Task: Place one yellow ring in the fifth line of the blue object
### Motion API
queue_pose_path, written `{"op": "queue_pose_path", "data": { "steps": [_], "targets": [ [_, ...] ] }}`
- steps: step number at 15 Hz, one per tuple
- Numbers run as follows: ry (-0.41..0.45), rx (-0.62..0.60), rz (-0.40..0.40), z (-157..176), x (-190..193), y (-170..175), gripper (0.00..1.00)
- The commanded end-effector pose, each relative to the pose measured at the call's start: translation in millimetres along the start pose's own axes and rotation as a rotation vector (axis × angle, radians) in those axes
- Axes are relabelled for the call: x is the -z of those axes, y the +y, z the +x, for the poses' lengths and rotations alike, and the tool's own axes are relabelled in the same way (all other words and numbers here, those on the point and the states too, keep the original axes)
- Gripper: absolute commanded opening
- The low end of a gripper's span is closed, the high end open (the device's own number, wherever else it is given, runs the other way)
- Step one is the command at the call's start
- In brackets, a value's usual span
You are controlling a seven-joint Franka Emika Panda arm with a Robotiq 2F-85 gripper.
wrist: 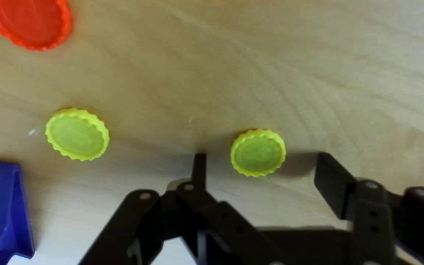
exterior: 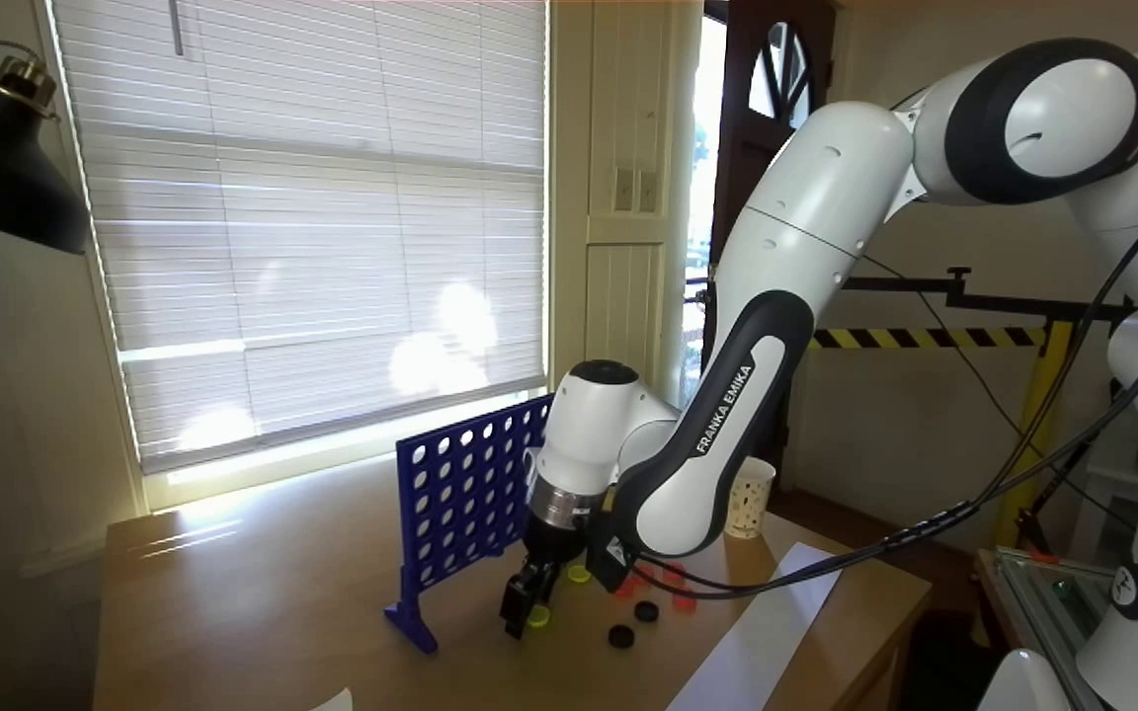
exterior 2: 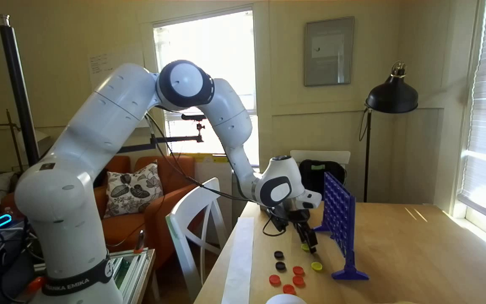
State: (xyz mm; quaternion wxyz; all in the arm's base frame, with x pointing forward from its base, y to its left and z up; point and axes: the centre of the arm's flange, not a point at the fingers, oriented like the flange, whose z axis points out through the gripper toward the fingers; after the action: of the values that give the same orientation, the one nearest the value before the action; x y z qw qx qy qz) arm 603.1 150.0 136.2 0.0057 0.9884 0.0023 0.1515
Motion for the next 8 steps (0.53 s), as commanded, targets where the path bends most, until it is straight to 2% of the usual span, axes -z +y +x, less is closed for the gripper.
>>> {"op": "queue_pose_path", "data": {
  "steps": [1,2,3,4,5,8],
  "targets": [
    [-0.024,0.004,0.002,-7.1,6.7,4.9,0.44],
    [-0.028,0.003,0.003,-7.2,7.3,5.4,0.36],
    [-0.029,0.001,0.004,-7.6,8.0,5.3,0.80],
    [-0.032,-0.001,0.004,-8.4,8.3,5.5,0.76],
    [-0.034,-0.002,0.003,-9.0,8.7,5.6,0.77],
    [-0.049,-0.004,0.000,-11.4,8.0,6.3,0.95]
  ]
}}
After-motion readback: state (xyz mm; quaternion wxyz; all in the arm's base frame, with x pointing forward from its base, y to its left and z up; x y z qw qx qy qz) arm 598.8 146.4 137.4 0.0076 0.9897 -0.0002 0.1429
